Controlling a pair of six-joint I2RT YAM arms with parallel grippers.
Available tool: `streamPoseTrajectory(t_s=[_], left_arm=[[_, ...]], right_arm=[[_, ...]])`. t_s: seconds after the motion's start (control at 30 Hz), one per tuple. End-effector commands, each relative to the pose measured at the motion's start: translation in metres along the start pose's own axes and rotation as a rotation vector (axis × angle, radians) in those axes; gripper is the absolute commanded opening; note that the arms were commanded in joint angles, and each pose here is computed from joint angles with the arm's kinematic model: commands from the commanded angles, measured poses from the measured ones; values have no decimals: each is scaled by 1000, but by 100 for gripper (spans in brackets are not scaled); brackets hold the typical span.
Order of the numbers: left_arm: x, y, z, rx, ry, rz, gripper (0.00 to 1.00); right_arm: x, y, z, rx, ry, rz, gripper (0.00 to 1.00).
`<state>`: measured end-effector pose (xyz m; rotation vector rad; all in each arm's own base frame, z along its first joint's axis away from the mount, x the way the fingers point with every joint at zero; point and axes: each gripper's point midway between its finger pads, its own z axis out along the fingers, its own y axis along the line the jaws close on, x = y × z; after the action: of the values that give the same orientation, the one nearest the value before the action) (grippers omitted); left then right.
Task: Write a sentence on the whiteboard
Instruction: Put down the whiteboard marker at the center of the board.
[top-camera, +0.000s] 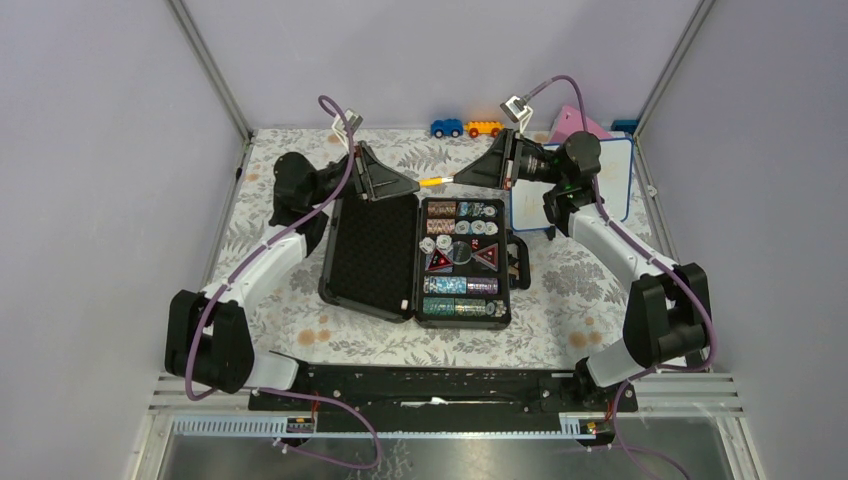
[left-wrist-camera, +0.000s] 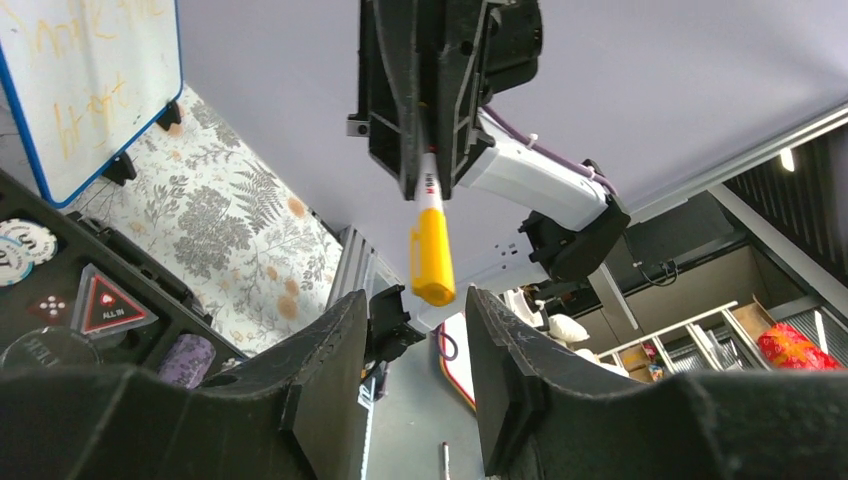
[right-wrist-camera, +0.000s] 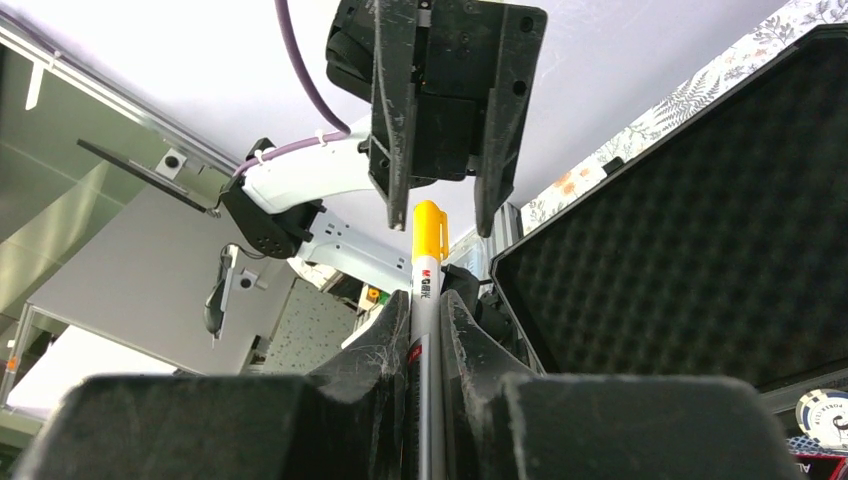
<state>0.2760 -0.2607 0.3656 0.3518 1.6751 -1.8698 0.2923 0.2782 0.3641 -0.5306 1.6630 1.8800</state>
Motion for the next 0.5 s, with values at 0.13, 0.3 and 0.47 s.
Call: streamPoseTrajectory(t_s=[0.13,0.3,0.47], left_arm=[[-6,-16,5,13,-18,85,43],[-2,-19,7,25,-1,88,40],[-2,-21,8,31,-3,97,38]], right_arm=[[3,26,5,-44,10,-97,0],[4,25,7,-39,13,-92,0],[7,21,9,-23,21,-87,0]])
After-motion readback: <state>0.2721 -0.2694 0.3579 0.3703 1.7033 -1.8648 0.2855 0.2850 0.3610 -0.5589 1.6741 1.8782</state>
